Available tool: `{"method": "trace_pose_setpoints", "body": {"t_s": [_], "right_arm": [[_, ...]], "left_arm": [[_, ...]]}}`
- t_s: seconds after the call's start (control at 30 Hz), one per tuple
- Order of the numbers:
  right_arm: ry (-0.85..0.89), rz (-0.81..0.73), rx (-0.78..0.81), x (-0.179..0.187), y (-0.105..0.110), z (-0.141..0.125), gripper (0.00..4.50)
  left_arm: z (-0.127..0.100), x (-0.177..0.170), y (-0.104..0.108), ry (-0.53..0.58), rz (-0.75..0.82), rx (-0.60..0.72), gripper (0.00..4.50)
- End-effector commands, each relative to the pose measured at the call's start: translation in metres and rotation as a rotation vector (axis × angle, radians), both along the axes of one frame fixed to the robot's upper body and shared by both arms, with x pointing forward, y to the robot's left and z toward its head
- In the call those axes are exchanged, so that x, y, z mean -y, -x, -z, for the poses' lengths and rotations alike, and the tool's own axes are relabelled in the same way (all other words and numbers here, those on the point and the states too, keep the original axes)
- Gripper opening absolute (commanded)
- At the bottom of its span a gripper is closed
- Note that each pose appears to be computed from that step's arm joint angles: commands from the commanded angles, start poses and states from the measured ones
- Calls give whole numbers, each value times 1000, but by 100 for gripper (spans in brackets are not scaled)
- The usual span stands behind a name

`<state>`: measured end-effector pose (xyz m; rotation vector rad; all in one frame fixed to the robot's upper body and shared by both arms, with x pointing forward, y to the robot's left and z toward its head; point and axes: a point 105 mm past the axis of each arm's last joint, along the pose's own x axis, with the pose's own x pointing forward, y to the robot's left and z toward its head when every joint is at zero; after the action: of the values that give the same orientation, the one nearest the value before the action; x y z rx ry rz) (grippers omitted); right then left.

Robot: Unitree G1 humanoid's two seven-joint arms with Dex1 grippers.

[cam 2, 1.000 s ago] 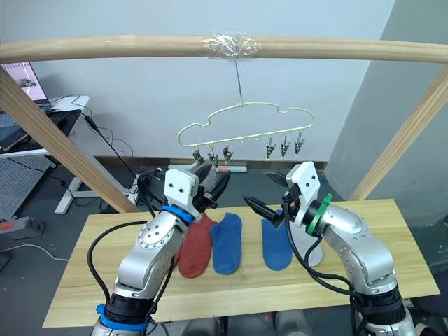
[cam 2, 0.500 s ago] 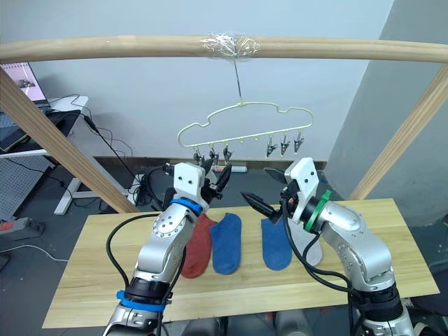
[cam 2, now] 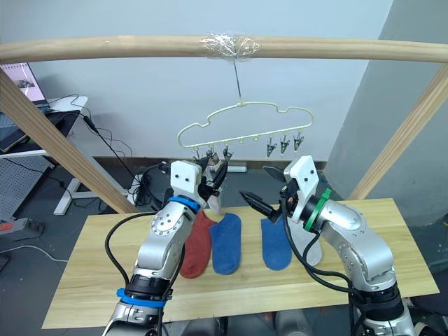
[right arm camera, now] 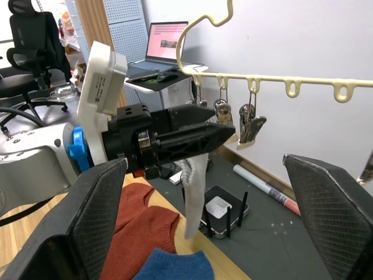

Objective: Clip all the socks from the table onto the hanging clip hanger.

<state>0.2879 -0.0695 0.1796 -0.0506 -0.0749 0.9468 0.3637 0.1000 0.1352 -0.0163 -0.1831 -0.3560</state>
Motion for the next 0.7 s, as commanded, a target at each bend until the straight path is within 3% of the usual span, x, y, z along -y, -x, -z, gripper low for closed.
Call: {"method": "trace_pose_setpoints", "body": {"t_s": [0.03, 0.23, 0.67, 0.7], "right_arm": [[-16, -22, 56, -3, 6, -15, 450], [-17, -18, 59, -2, 5, -15, 450], [-15, -10, 67, -1, 3, -16, 450], [-14, -9, 67, 0, 3, -16, 450]], "left_arm": [[-14, 2, 2, 14, -2, 61, 273], [-7, 1, 6, 2, 8, 45, 273], [-16, -4, -8, -11, -53, 76, 273], [-17, -4, -8, -12, -54, 78, 254]]}}
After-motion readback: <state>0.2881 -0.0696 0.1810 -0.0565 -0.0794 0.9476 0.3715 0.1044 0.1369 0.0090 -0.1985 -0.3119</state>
